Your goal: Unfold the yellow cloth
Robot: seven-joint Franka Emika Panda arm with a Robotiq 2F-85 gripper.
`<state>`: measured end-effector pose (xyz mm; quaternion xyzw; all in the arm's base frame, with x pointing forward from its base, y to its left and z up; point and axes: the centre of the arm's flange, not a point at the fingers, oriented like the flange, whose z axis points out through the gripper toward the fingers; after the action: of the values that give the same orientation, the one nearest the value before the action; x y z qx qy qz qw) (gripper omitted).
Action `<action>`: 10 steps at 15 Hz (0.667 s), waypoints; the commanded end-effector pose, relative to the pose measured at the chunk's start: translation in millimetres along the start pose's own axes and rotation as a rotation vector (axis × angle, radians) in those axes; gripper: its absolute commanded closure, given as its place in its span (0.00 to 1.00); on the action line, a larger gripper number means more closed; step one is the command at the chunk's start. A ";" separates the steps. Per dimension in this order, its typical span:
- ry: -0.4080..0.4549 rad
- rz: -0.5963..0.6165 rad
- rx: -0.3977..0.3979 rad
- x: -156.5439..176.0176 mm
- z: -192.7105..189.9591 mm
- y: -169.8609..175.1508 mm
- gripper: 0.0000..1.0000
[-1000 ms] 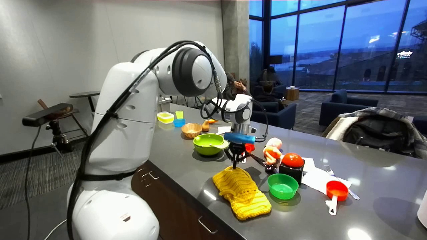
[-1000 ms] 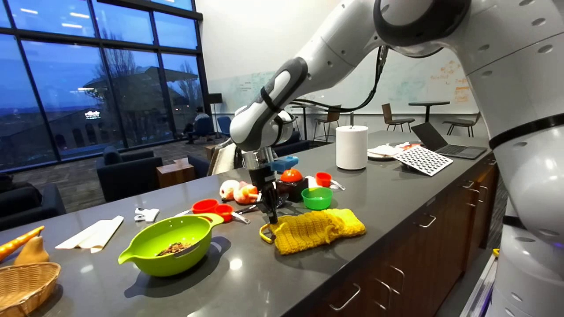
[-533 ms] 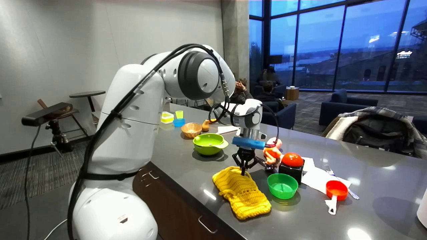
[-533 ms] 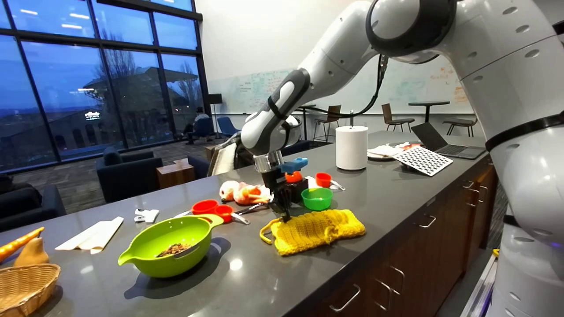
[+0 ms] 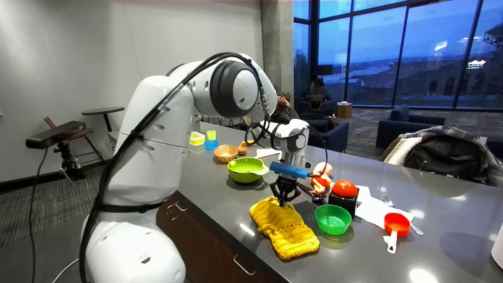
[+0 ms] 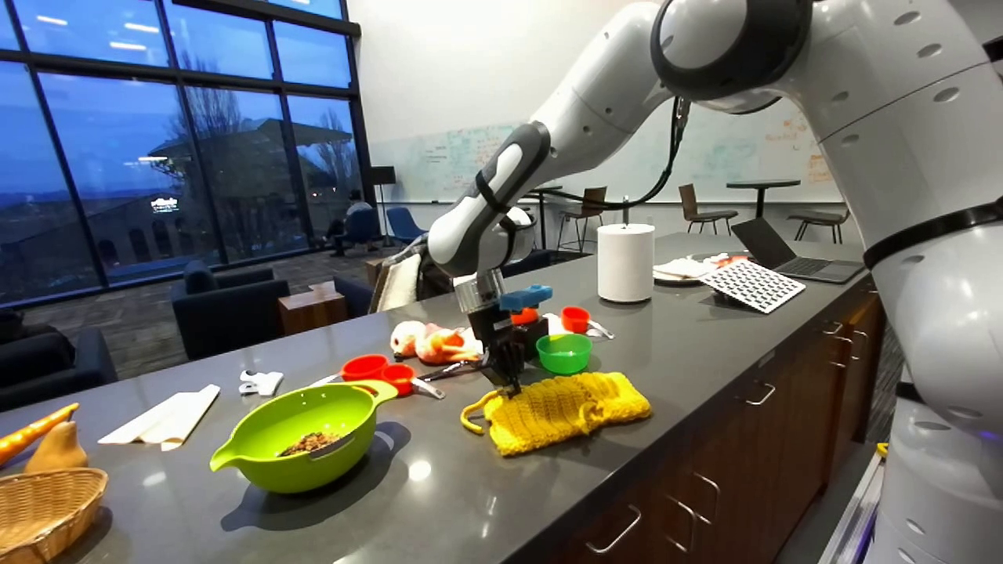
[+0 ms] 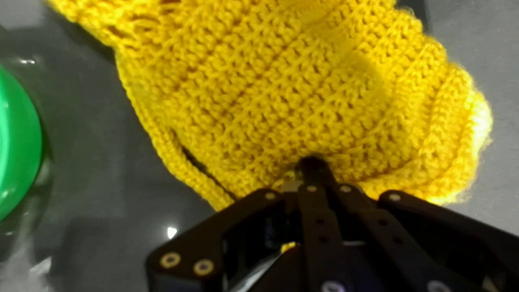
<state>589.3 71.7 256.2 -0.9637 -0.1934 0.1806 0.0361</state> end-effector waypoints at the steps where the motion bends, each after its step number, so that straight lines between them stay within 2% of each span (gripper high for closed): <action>1: -0.030 0.036 0.030 -11.3 5.1 -6.2 1.00; 6: -0.030 -0.002 0.047 -10.8 0.0 -22.1 1.00; 10: -0.025 -0.101 0.031 3.6 -7.5 -58.1 1.00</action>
<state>579.1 101.7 255.0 -0.9571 -0.2074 0.1953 0.0540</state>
